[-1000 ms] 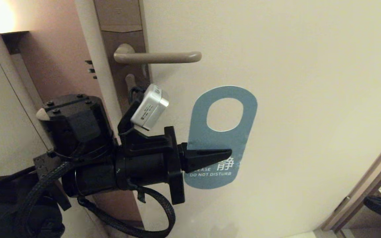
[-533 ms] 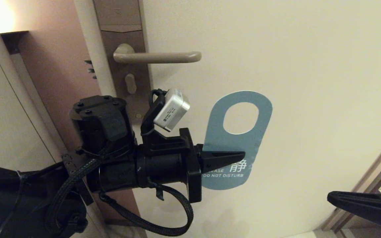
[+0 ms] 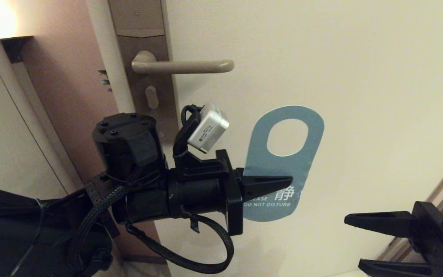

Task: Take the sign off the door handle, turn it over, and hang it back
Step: Hand it to the other hand

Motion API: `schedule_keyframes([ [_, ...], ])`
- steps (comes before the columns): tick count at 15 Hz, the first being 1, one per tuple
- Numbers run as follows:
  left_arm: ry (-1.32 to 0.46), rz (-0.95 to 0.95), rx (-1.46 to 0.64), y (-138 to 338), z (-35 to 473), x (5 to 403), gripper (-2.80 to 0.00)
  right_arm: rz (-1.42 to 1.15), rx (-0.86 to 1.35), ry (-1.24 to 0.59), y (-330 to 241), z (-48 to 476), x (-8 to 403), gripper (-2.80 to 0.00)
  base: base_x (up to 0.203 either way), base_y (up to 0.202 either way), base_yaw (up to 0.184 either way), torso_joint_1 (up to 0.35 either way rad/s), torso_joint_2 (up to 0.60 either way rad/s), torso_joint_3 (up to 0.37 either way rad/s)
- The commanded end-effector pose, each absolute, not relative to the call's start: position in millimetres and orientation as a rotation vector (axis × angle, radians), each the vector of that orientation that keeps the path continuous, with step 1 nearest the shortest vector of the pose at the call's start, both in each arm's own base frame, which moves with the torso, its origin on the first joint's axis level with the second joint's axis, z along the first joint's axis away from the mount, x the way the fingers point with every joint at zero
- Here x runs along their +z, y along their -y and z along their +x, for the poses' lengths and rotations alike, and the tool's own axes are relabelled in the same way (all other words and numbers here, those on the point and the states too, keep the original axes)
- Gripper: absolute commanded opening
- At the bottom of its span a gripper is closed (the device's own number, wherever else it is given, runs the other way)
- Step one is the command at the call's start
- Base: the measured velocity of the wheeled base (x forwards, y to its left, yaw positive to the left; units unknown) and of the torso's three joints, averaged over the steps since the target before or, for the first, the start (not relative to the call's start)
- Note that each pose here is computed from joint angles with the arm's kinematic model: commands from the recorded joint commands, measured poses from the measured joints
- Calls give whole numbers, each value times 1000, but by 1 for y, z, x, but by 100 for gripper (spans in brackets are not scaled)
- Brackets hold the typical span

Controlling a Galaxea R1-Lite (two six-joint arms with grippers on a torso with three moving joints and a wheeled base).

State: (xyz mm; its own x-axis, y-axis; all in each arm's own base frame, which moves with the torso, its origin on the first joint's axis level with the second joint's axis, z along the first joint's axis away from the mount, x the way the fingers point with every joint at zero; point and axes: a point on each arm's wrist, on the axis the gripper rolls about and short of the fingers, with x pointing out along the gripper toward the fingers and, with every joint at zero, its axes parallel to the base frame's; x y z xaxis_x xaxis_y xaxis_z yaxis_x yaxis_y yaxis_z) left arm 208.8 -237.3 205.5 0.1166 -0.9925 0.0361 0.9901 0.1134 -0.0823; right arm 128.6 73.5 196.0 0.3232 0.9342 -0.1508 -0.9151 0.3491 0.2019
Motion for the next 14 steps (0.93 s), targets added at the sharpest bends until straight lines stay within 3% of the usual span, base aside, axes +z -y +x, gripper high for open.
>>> schedule_keyframes([
  [1,-20,-96,-1463,239,208,207,-280,85,1253,-277,-83,136,194,0,0,0,0,0,0,0],
  [14,-15,-98,-1511,250,198,209,-280,51,1464,-233,-147,166,193,0,0,0,0,0,0,0],
])
